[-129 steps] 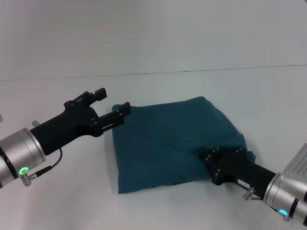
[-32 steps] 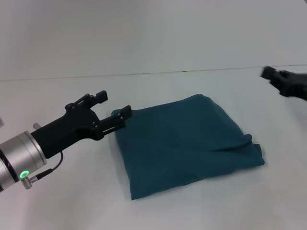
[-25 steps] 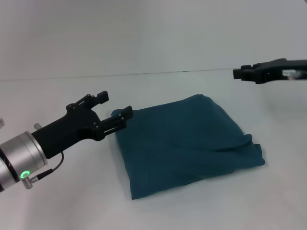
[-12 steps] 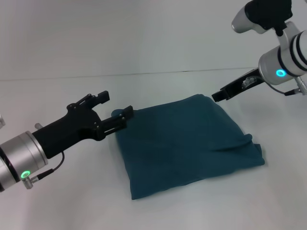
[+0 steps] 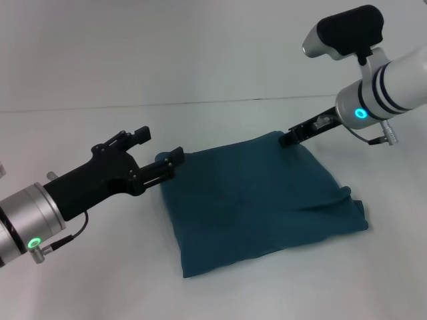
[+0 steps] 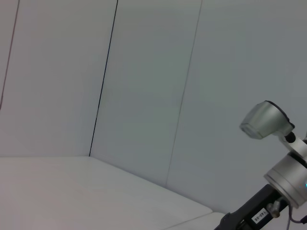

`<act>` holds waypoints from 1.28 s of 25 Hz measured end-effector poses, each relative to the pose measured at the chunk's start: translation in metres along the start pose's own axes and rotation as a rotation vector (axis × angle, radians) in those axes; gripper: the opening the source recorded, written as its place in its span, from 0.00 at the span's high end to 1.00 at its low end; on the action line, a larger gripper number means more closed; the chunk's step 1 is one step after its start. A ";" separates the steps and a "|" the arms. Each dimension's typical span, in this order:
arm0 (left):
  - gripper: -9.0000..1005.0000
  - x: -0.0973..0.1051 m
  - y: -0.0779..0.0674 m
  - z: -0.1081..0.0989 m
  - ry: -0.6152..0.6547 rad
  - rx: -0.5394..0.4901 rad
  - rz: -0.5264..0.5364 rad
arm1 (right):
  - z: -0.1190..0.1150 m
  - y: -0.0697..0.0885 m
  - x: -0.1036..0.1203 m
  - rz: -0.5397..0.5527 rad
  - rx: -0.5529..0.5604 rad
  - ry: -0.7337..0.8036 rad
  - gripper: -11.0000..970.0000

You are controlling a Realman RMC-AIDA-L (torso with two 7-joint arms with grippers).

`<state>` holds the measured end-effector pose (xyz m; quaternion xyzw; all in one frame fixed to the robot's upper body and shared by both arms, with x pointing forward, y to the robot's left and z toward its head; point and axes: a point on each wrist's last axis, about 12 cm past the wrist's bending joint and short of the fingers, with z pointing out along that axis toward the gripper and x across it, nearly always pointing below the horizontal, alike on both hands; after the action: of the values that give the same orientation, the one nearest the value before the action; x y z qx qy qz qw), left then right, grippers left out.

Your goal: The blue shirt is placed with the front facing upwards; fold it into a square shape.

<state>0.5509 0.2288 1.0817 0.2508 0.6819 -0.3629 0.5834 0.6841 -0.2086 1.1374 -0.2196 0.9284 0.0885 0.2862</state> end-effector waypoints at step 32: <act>0.12 0.002 0.000 -0.002 0.000 -0.001 0.005 | 0.004 0.009 -0.001 0.007 0.005 -0.036 0.97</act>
<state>0.5488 0.2303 1.0801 0.2522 0.6815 -0.3609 0.5846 0.6830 -0.1992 1.1349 -0.2138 0.9241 0.0911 0.3033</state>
